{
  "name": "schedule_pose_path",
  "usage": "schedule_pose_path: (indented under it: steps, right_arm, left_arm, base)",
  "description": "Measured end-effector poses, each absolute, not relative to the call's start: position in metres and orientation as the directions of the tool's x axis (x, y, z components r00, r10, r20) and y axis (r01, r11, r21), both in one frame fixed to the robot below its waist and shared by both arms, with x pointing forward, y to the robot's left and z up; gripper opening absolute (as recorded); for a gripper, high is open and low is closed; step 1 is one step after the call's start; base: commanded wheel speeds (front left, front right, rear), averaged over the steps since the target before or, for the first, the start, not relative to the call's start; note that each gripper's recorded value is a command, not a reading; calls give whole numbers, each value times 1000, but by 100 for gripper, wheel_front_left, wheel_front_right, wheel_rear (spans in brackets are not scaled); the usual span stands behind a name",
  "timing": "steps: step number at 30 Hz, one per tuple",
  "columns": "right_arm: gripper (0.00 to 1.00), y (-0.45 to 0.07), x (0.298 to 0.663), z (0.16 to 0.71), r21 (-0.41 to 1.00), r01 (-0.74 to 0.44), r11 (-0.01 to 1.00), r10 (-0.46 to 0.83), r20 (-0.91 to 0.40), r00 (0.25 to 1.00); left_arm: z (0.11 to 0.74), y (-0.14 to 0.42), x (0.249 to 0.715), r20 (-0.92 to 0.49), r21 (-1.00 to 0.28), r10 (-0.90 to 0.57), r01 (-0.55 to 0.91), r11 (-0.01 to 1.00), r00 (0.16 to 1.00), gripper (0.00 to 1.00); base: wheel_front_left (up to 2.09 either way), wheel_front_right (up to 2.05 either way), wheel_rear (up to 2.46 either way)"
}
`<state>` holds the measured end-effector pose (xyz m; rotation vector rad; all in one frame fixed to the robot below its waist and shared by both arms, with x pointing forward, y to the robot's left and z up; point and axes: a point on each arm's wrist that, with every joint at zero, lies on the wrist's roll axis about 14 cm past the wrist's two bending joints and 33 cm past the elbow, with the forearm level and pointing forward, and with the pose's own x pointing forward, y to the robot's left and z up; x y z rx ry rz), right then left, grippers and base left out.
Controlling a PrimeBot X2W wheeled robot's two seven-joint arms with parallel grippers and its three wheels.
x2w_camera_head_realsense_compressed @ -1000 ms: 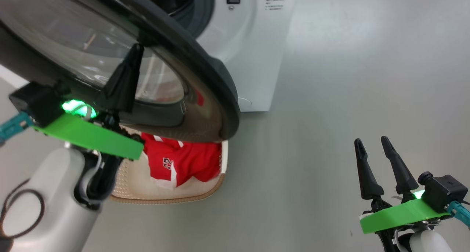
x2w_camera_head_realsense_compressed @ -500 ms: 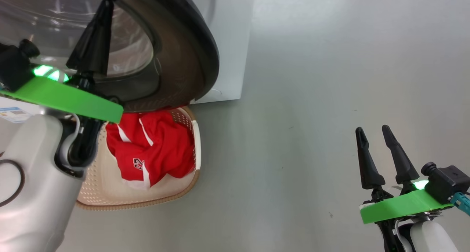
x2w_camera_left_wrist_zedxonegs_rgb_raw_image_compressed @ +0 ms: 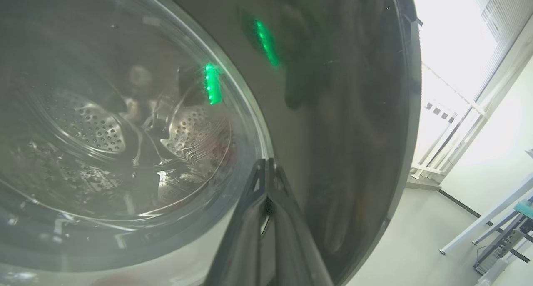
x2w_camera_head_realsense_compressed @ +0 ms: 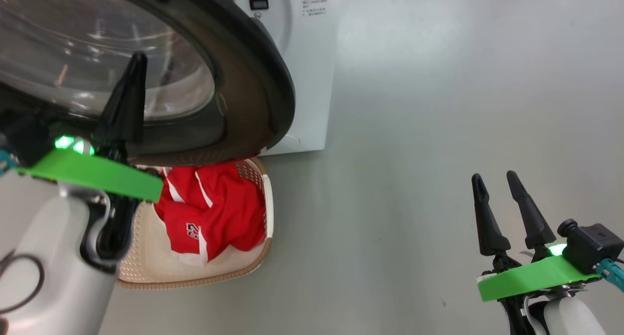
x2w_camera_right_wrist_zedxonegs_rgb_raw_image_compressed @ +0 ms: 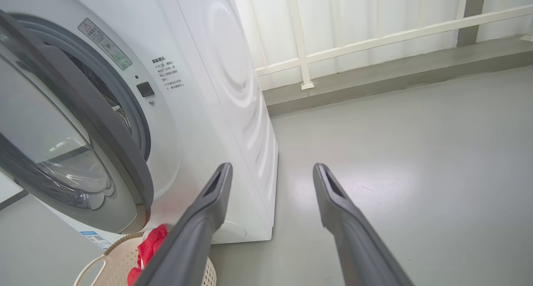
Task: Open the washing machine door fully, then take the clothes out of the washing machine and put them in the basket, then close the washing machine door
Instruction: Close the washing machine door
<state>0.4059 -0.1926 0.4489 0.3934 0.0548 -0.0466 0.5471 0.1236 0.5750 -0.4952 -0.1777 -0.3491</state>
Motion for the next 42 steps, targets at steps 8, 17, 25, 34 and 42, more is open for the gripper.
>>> schedule_pose_path:
  steps: [8,17,25,34,42]
  right_arm:
    - [100,-188,392,455,378,42,925,-23,-55,998]
    - [100,-185,377,459,370,29,929,-11,-50,999]
    - [100,-186,370,458,360,32,932,-14,-53,998]
    - [100,-188,363,461,358,37,933,-21,-48,999]
    - [100,-192,355,458,358,54,932,-35,-58,998]
  left_arm:
    - [554,152,512,196,-449,-210,278,849,958,0]
    - [522,179,462,115,-390,-141,175,904,983,14]
    - [500,209,429,56,-320,-57,73,945,997,36]
    - [483,229,400,8,-290,15,-12,957,1000,95]
    - [478,237,386,-5,-267,45,-45,963,999,100]
  base:
    - [0,0,0]
    - [0,0,0]
    - [0,0,0]
    - [0,0,0]
    - [0,0,0]
